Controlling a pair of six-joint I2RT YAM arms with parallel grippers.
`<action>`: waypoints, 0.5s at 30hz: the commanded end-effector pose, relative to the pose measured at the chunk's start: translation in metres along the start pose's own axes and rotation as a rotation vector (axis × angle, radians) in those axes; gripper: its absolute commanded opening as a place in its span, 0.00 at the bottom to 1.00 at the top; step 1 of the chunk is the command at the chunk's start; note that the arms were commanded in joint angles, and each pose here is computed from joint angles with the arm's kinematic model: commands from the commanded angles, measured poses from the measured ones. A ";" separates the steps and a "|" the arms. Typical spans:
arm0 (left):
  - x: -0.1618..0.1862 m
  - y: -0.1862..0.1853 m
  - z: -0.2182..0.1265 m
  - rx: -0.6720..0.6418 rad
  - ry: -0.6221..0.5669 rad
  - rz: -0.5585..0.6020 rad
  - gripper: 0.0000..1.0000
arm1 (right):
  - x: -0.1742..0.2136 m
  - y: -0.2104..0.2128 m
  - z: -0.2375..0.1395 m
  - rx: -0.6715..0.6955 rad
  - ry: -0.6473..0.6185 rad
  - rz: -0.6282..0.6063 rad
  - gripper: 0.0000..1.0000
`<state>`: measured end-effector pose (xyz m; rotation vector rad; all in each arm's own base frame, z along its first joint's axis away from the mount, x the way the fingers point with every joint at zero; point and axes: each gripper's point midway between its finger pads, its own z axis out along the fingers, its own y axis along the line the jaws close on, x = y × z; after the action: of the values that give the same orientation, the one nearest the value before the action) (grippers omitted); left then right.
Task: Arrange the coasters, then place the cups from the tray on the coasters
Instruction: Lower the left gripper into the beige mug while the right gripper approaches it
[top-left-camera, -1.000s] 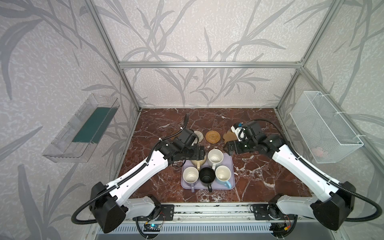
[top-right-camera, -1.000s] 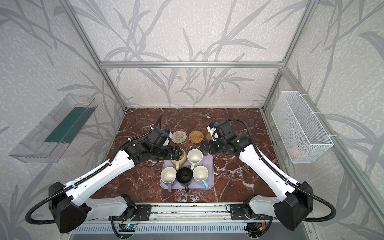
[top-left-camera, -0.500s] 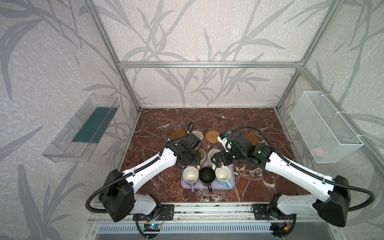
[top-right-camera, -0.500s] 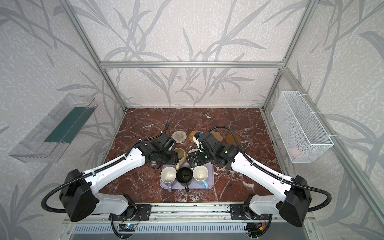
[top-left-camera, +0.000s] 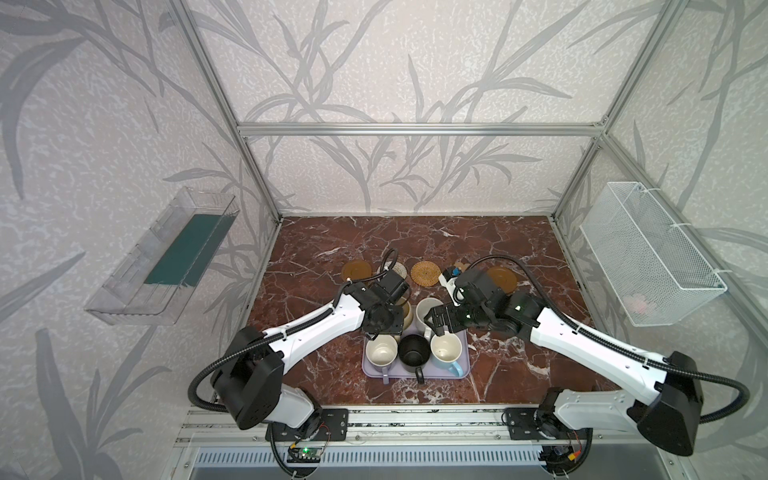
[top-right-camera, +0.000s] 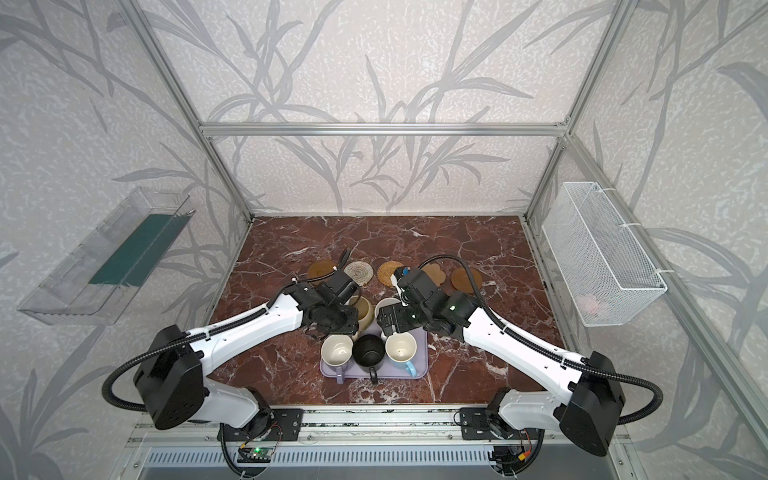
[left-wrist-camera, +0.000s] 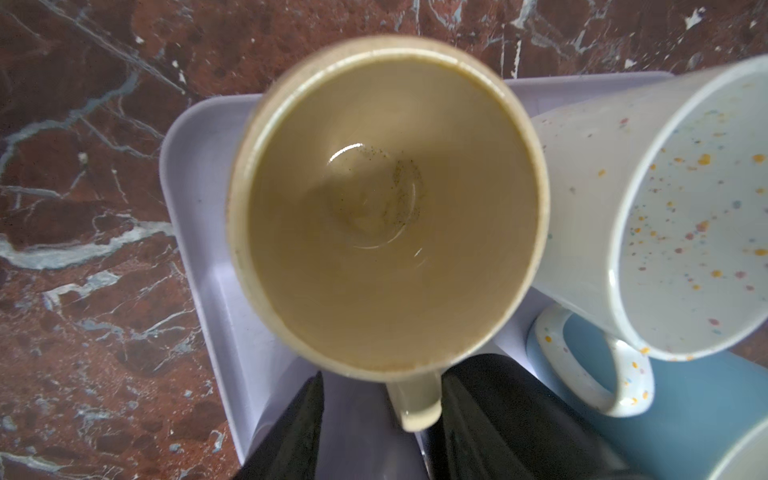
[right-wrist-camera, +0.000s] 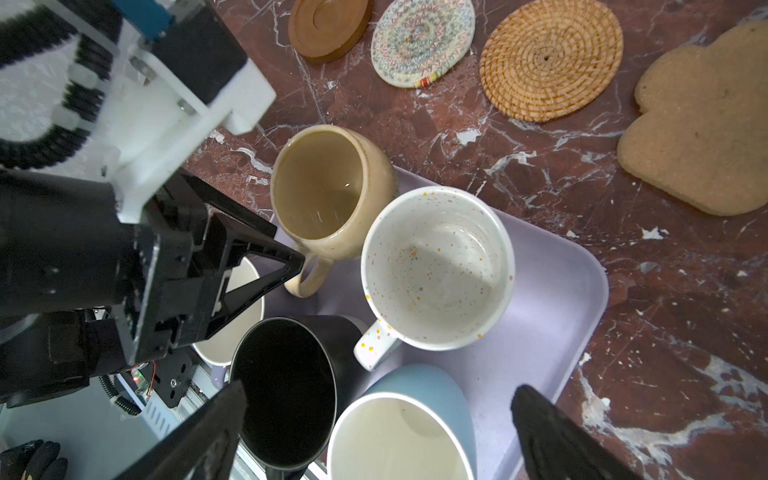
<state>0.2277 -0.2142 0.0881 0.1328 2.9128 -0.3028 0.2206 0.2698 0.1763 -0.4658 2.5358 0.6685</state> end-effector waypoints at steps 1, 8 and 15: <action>-0.002 0.000 0.003 -0.037 -0.014 0.010 0.49 | 0.001 -0.003 0.000 0.014 -0.013 0.013 0.99; -0.004 0.000 0.012 -0.068 -0.019 0.015 0.47 | 0.004 -0.008 -0.003 0.033 -0.022 0.006 0.99; -0.007 -0.005 0.020 -0.060 -0.011 0.011 0.42 | -0.007 -0.014 -0.016 0.077 -0.070 -0.035 0.99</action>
<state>0.2311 -0.2189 0.0697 0.1568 2.9212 -0.2212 0.2241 0.2571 0.1720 -0.4438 2.5195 0.5920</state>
